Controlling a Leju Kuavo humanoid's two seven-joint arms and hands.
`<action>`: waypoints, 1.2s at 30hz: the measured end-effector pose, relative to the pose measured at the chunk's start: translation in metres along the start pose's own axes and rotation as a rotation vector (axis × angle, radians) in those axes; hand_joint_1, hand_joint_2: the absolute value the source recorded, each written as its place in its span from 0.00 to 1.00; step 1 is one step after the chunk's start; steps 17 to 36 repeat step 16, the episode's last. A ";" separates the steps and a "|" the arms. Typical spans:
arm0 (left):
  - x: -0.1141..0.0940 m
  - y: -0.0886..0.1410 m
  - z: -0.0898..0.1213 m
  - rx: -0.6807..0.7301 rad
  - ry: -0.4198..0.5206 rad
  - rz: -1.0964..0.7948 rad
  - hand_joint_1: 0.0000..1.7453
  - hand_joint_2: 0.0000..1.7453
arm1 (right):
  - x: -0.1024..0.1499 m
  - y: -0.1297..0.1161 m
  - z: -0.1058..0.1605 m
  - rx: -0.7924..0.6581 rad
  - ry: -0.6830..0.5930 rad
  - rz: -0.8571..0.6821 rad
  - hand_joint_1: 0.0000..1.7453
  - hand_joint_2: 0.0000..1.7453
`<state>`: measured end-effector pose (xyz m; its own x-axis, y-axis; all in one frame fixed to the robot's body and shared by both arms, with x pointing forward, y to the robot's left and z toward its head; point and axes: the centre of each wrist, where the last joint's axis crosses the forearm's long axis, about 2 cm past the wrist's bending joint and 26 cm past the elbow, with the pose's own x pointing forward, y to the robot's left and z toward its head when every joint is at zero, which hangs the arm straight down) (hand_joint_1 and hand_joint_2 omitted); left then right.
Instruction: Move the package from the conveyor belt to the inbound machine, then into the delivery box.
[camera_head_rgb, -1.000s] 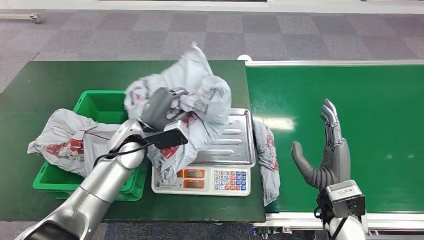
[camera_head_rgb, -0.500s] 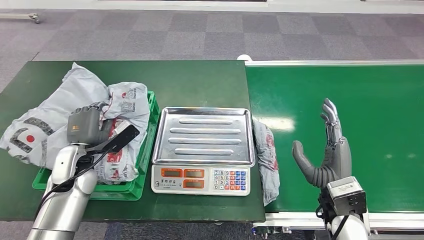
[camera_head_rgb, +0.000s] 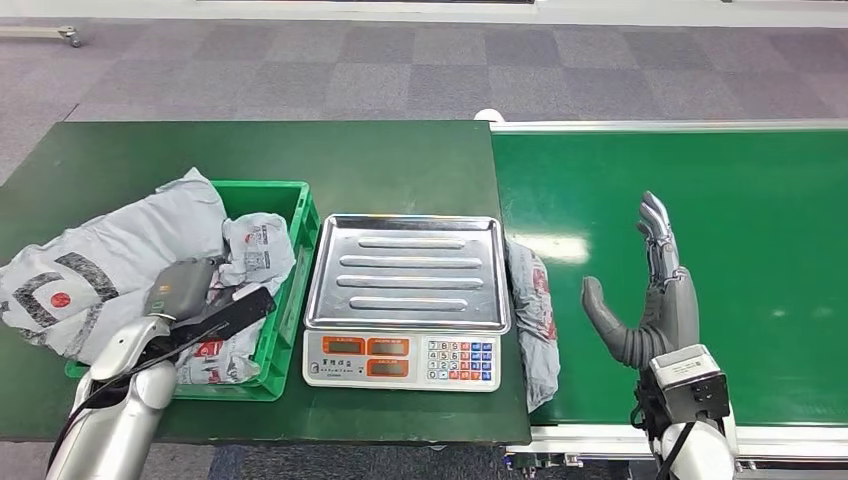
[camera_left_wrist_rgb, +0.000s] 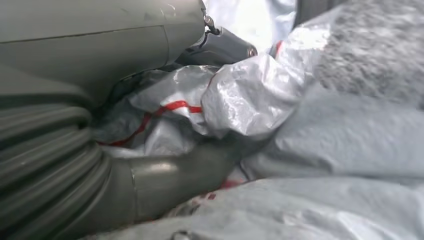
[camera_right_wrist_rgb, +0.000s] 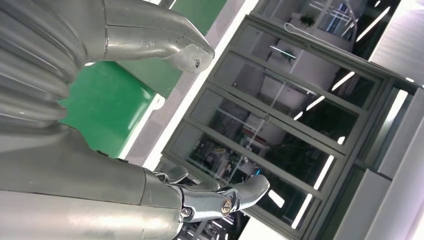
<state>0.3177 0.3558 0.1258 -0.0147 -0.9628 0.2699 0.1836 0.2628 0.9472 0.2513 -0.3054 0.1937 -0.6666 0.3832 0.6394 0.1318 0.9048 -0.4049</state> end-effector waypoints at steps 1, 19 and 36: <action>0.000 -0.001 0.000 -0.006 -0.005 0.021 0.00 1.00 | 0.000 0.000 0.000 -0.001 0.002 0.001 0.00 1.00; 0.048 0.024 0.021 0.589 -0.386 0.545 0.00 1.00 | -0.007 -0.003 0.014 -0.018 0.058 -0.092 0.00 1.00; 0.048 0.024 0.021 0.589 -0.386 0.545 0.00 1.00 | -0.007 -0.003 0.014 -0.018 0.058 -0.092 0.00 1.00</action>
